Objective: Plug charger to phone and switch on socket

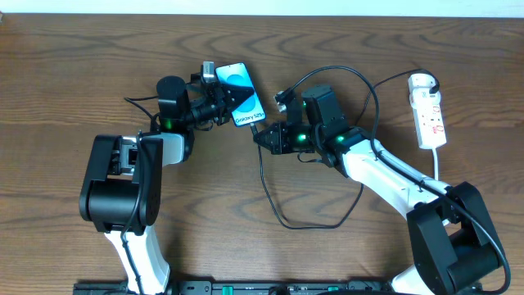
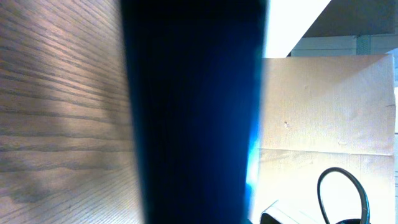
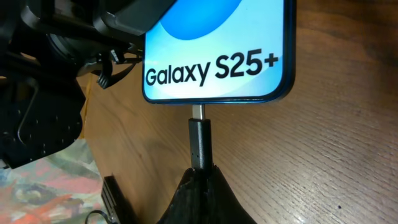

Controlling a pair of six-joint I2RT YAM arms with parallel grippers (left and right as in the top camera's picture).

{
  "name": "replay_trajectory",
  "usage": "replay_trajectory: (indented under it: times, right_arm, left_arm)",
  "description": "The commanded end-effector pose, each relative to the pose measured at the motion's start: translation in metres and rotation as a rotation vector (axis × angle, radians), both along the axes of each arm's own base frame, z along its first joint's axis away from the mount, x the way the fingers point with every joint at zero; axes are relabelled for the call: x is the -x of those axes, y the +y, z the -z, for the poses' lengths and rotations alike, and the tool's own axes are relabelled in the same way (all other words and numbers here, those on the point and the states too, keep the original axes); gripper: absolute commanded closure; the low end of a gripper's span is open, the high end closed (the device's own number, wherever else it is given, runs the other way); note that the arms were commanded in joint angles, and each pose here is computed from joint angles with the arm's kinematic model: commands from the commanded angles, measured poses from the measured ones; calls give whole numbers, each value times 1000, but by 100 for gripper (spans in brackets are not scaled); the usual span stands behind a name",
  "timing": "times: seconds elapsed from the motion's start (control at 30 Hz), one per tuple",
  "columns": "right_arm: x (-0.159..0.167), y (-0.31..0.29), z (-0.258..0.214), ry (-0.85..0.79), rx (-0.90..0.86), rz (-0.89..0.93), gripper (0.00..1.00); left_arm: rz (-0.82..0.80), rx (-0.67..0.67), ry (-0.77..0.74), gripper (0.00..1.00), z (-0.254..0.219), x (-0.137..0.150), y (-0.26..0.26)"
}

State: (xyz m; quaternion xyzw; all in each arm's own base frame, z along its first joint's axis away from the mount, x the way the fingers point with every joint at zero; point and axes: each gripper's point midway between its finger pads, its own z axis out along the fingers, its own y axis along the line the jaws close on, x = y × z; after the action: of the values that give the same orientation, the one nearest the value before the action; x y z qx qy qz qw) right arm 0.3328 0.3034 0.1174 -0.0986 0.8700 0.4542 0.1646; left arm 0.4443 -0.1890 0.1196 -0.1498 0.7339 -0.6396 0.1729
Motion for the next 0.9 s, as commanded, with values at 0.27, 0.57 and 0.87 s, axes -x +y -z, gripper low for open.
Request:
replay_trajectory:
  times: [0.27,0.57,0.87]
  right_arm:
    - [-13,-1,0,-23,-8,35,99]
    - [-20,2,20,23,-13,60,99]
    - [-19,8,16,32,-59,33,99]
  left_arm:
    - [107,8,-68,93,-14,12,-12]
    - [126,32,-86,93,-23,14,-13]
    - [128,32,-96,93,-24,14,-13]
